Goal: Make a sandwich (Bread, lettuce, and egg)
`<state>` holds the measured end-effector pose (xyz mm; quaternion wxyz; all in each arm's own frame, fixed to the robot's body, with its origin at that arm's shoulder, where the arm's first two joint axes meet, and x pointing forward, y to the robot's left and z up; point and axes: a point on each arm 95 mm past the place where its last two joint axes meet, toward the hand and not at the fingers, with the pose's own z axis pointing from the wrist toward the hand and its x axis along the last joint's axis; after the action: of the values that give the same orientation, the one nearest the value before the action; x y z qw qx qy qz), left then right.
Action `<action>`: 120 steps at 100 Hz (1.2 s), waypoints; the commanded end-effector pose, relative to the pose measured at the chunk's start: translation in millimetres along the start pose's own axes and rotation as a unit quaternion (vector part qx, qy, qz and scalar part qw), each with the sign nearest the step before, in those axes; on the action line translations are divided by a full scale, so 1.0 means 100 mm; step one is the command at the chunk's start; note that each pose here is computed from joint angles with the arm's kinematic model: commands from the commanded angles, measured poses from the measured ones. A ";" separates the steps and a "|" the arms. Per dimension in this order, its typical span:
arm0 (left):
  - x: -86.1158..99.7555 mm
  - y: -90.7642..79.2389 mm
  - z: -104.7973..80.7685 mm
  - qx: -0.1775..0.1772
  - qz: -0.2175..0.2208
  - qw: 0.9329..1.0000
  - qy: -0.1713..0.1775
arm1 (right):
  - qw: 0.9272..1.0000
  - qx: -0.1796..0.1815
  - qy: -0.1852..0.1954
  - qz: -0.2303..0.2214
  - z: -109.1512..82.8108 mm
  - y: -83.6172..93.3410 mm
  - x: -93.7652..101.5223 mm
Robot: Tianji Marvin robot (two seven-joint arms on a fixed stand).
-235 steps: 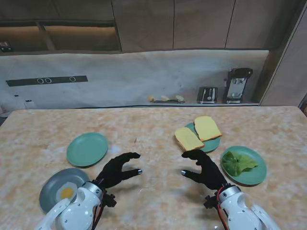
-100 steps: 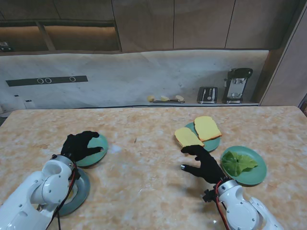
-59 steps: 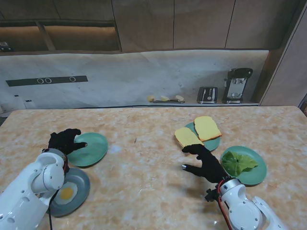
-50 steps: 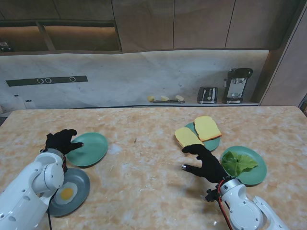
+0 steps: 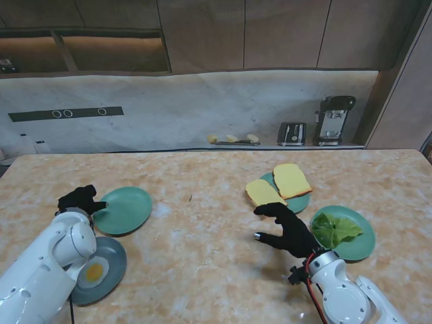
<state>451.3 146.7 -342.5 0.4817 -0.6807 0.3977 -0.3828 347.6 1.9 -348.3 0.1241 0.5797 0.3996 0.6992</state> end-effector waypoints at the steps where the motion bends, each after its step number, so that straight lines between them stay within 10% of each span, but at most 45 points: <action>1: 0.06 0.01 0.03 -0.009 -0.010 1.000 -0.007 | 1.000 0.010 0.000 0.003 -0.03 -0.06 0.01; 120: 0.37 0.20 0.13 -0.059 -0.086 0.990 -0.096 | 1.000 0.006 -0.008 -0.018 -0.13 -0.01 -0.03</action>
<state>472.8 120.1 -358.4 0.4525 -0.7668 0.3130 -0.3306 341.7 -7.4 -347.5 0.1443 0.5751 0.4090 0.6937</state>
